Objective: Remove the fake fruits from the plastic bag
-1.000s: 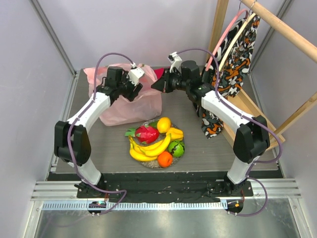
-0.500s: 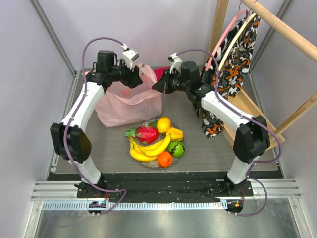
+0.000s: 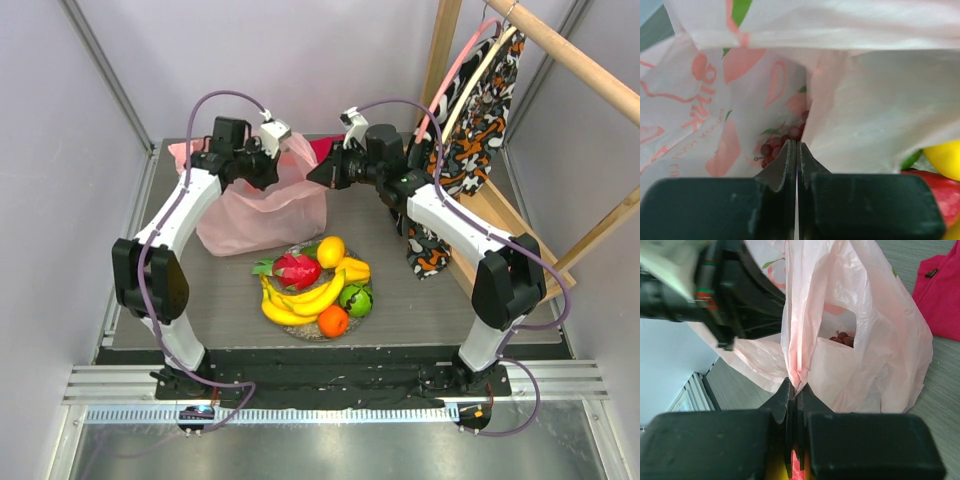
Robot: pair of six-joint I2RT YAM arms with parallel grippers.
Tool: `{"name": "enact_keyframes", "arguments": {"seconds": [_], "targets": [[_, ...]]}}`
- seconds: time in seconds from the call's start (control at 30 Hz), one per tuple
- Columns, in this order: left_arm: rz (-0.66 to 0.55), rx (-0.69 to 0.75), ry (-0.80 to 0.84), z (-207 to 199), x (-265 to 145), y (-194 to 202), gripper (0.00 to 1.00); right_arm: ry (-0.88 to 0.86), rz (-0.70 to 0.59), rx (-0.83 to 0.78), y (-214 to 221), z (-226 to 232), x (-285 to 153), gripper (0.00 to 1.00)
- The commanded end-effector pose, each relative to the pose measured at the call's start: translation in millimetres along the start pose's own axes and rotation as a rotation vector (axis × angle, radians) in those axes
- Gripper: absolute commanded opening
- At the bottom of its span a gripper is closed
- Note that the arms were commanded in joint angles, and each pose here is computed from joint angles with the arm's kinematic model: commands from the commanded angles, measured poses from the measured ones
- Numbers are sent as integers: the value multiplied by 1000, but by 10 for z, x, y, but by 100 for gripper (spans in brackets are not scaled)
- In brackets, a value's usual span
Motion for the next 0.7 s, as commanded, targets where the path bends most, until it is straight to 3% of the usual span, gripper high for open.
{"name": "enact_keyframes", "arguments": {"seconds": [0.0, 0.23, 0.43, 0.67], "targets": [[26, 38, -99, 157, 122, 63, 0, -23, -63, -28, -134, 160, -206, 1], [124, 49, -103, 243, 392, 287, 4, -29, -67, -24, -129, 162, -204, 1], [184, 36, 44, 102, 434, 461, 6, -31, -63, -20, -112, 151, -193, 1], [341, 50, 130, -16, 531, 752, 17, -30, -58, -12, -99, 133, -178, 1]]}}
Point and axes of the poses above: each gripper's point midway between its finger pads, its own x axis out along the fingers, its own z axis along the line the jaws close on, y = z × x, the point moved 10 cm from there along -x, back along the fingers, and after that the axes turned 1 degree about x, right-handed, at the moved point
